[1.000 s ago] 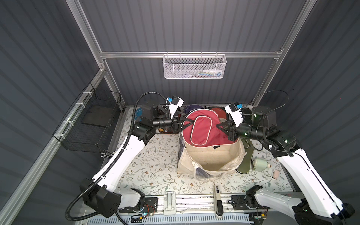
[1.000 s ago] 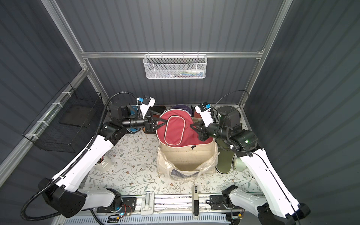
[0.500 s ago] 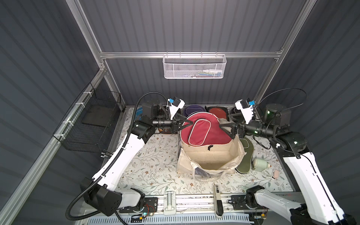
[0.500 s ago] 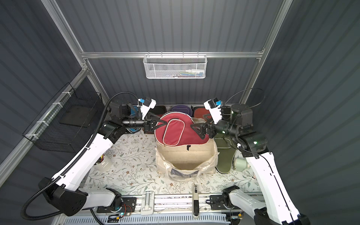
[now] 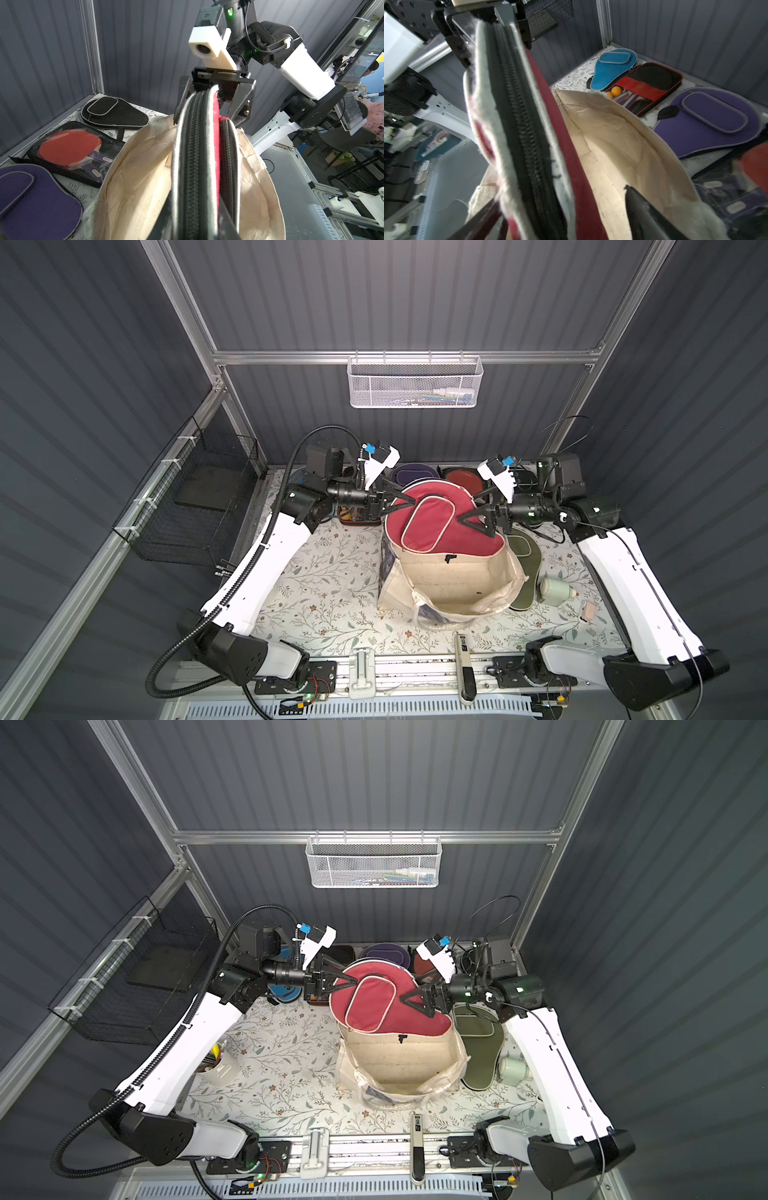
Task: Remove the ping pong set from the canvas bag
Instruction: Pick up the ping pong set from the canvas bag.
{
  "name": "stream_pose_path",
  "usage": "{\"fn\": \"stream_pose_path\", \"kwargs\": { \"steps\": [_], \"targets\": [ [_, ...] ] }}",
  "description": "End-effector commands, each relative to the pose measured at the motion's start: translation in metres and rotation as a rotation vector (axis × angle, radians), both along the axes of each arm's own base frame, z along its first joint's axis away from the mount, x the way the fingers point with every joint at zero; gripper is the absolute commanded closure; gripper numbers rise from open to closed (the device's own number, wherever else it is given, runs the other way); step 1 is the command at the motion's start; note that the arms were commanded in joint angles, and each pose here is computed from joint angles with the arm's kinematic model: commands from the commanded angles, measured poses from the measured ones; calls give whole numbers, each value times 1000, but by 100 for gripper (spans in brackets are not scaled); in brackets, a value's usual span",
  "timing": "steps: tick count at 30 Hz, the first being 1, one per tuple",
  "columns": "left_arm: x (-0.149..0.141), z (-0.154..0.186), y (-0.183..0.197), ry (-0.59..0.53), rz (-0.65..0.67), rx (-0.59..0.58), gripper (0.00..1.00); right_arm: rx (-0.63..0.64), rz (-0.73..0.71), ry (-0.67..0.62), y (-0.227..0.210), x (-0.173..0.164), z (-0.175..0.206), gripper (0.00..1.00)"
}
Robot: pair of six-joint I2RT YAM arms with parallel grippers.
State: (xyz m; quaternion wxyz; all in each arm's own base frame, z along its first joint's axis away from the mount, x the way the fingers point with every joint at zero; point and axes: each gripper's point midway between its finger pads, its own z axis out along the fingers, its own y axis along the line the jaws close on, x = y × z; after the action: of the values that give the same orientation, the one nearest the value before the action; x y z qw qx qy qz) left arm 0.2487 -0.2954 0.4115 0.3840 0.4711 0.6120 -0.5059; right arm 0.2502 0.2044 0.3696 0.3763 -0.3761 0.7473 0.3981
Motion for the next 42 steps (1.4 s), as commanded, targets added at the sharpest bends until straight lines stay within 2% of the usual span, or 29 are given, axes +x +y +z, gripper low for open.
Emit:
{"fn": "stream_pose_path", "kwargs": {
  "steps": [1, 4, 6, 7, 8, 10, 15, 19, 24, 25, 28, 33, 39, 42],
  "targets": [
    [-10, 32, 4, -97, -46, -57, 100, 67, 84, 23, 8, -13, 10, 56],
    [-1, 32, 5, -121, 4, -38, 100, 71, 73, 9, 7, -13, 13, 99],
    [10, 37, 9, -150, 73, -22, 96, 65, 49, -18, 5, -13, 17, 100],
    [17, 40, 13, -171, 125, -12, 71, 64, 33, -33, 3, -13, 21, 100],
    [24, 45, 18, -193, 182, -5, 37, 64, 15, -48, 1, -12, 24, 100],
    [38, 54, 32, -243, 314, 21, 2, 70, -24, -75, -2, -11, 33, 100],
    [52, 73, 78, -334, 641, 60, 0, 141, -123, -119, -10, -7, 65, 100],
    [36, 71, 105, -277, 774, 14, 0, 253, -180, -93, -10, 1, 95, 100],
    [17, 30, 96, -72, 711, -84, 0, 419, -187, -18, -4, 6, 123, 100],
    [17, 23, 94, -28, 707, -96, 0, 463, -184, -27, -6, -3, 133, 100],
    [15, 14, 85, 31, 657, -140, 0, 560, -171, -16, -2, -4, 140, 100],
    [6, 27, 72, 32, 547, -272, 0, 659, -172, -16, 6, -4, 144, 100],
    [-7, 37, 57, 13, 398, -359, 0, 735, -170, -6, 22, -1, 140, 100],
    [-10, 36, 55, 5, 374, -368, 0, 785, -160, -3, 26, 2, 142, 100]
  ]
}}
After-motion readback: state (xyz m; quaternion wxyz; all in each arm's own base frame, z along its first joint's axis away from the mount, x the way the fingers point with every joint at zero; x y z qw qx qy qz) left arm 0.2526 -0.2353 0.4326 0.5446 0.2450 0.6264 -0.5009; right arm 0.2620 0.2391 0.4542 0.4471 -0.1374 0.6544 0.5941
